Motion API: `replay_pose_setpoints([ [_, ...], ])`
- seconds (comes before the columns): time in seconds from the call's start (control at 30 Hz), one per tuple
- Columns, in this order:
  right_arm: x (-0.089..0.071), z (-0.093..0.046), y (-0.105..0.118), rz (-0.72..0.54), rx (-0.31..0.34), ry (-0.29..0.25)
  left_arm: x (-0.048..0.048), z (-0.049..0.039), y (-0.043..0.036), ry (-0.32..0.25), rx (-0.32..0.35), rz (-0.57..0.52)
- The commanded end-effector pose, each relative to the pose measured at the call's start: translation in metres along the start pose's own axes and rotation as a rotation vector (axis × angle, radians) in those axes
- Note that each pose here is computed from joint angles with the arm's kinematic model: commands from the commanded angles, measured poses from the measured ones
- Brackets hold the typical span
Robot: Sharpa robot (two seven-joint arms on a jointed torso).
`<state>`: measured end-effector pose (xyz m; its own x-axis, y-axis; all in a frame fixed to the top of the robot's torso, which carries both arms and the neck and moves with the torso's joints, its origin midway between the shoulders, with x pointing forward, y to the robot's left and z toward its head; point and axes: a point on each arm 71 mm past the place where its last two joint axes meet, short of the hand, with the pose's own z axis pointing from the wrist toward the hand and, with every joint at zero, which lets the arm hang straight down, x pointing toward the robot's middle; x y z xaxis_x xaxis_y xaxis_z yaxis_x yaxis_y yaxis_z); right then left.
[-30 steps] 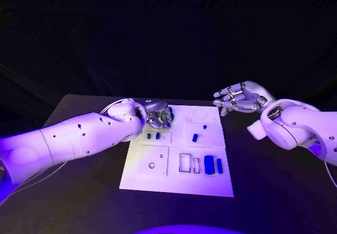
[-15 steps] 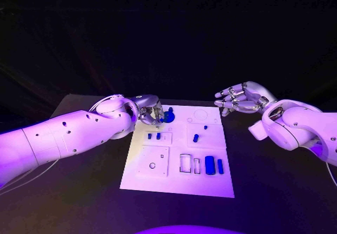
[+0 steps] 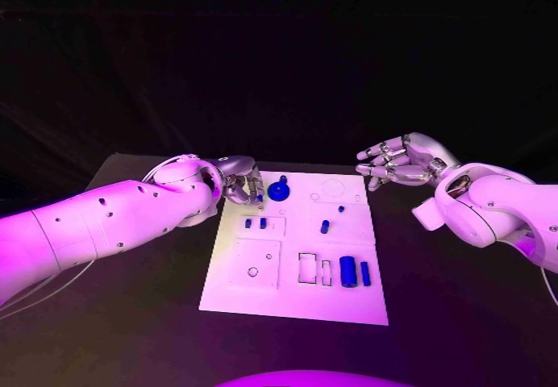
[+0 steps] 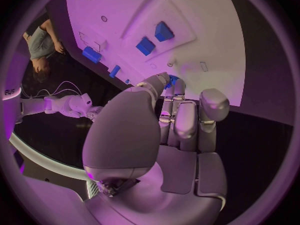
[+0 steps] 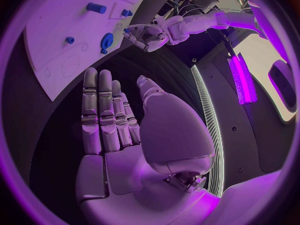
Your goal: Assemble the parts on the task board
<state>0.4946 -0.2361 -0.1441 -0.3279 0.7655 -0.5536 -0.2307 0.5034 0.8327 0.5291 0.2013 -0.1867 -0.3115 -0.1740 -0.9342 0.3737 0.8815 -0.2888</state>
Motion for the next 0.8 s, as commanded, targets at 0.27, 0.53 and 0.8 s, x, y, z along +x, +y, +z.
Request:
replay_pose_setpoints([
  [0.27, 0.0016, 0.0006, 0.001, -0.002, -0.011, 0.011, 0.0058, 0.0021, 0.0018, 0.047, -0.005, -0.003],
  [0.53, 0.0018, 0.0006, 0.001, -0.002, -0.011, 0.012, 0.0087, 0.0029, 0.0019, 0.067, -0.006, 0.0],
  [0.8, 0.0018, 0.0005, 0.0011, -0.002, -0.012, 0.011, 0.0116, 0.0039, 0.0023, 0.088, -0.013, 0.001],
])
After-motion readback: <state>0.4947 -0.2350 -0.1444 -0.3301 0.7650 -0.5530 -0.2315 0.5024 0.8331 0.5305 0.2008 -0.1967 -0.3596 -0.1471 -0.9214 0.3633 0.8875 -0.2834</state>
